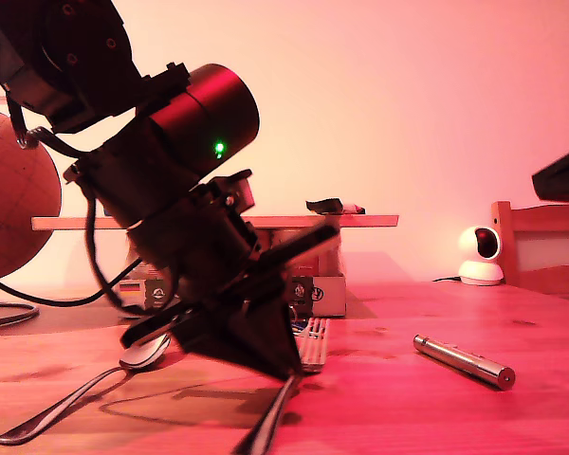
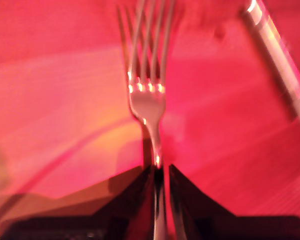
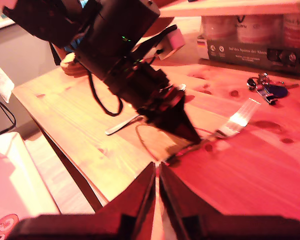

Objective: Slide the metallic fork to the right

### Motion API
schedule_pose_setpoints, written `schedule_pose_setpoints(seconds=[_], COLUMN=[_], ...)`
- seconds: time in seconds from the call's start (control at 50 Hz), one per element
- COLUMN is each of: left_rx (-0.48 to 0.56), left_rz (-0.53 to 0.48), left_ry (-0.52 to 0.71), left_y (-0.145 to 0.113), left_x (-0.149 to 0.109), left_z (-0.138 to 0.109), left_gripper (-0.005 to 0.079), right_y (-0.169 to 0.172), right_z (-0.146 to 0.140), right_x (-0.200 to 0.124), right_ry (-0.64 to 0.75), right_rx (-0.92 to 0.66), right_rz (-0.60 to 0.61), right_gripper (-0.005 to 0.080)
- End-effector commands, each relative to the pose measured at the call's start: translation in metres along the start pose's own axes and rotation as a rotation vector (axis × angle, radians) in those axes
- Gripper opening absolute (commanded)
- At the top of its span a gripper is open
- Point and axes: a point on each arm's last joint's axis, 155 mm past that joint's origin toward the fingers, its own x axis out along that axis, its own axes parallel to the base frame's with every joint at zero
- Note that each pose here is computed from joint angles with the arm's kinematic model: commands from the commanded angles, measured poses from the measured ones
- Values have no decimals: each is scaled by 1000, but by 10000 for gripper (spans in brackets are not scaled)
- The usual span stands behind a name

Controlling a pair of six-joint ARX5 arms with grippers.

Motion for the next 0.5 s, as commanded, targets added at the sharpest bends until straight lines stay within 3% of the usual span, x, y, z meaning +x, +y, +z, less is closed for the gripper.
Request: schedule_pose_setpoints(seconds=[0.0,0.26,0.48], left_rx=[-5,0,1], left_rz=[-6,-23,-53], left_ry=[12,6,-32], left_y=[-3,-12,-28], left_x=[7,10,2], left_z=[-7,-9,15], left_gripper=[77,77,77], right_y=[5,6,7], right_z=[8,9,8], right_x=[-2,-2,-2], right_ry=[-24,-24,-21], right_rx=[0,-1,0], right_rz=[19,25,31], right_gripper=[-12,-12,-12])
